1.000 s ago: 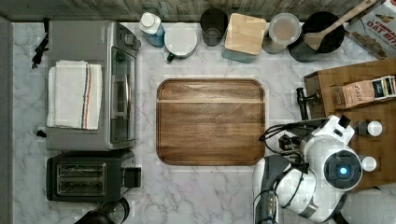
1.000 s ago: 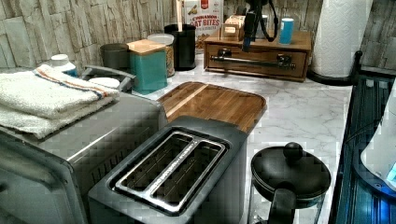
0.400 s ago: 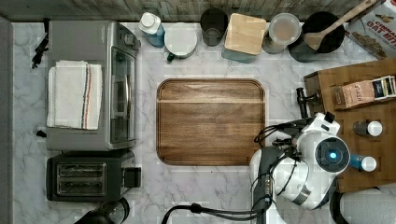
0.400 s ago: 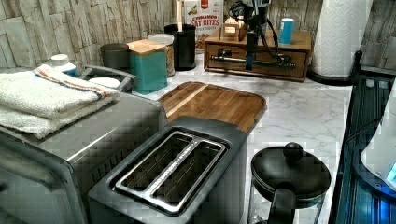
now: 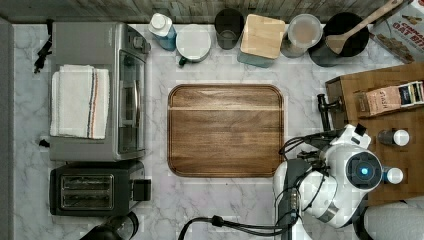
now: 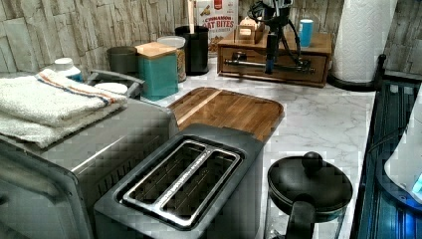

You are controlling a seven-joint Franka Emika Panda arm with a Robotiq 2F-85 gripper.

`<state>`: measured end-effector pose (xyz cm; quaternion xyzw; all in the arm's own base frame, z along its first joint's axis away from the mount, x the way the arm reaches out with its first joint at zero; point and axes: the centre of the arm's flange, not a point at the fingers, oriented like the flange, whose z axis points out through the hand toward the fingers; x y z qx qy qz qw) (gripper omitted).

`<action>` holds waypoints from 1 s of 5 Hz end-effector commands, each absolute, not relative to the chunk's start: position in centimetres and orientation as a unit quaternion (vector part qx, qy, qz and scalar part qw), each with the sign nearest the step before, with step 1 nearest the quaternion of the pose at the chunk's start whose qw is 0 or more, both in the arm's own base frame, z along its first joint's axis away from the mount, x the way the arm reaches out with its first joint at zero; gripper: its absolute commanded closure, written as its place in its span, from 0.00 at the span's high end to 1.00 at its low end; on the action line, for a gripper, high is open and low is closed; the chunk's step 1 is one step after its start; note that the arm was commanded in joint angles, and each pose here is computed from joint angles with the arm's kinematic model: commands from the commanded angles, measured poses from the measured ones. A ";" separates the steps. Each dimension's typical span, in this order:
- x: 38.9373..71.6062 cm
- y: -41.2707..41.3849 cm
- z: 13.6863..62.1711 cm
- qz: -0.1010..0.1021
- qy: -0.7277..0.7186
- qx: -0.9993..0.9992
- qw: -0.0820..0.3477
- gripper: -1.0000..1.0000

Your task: Open the drawer.

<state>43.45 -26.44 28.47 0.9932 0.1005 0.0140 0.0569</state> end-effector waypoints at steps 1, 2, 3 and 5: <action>47.5 -30.6 34.0 0.119 0.144 0.978 0.095 1.00; 47.2 -31.7 34.0 0.124 0.155 0.975 0.105 1.00; 47.7 -32.0 33.3 0.104 0.153 0.979 0.085 1.00; 46.7 -30.7 29.9 0.111 0.101 0.986 0.078 1.00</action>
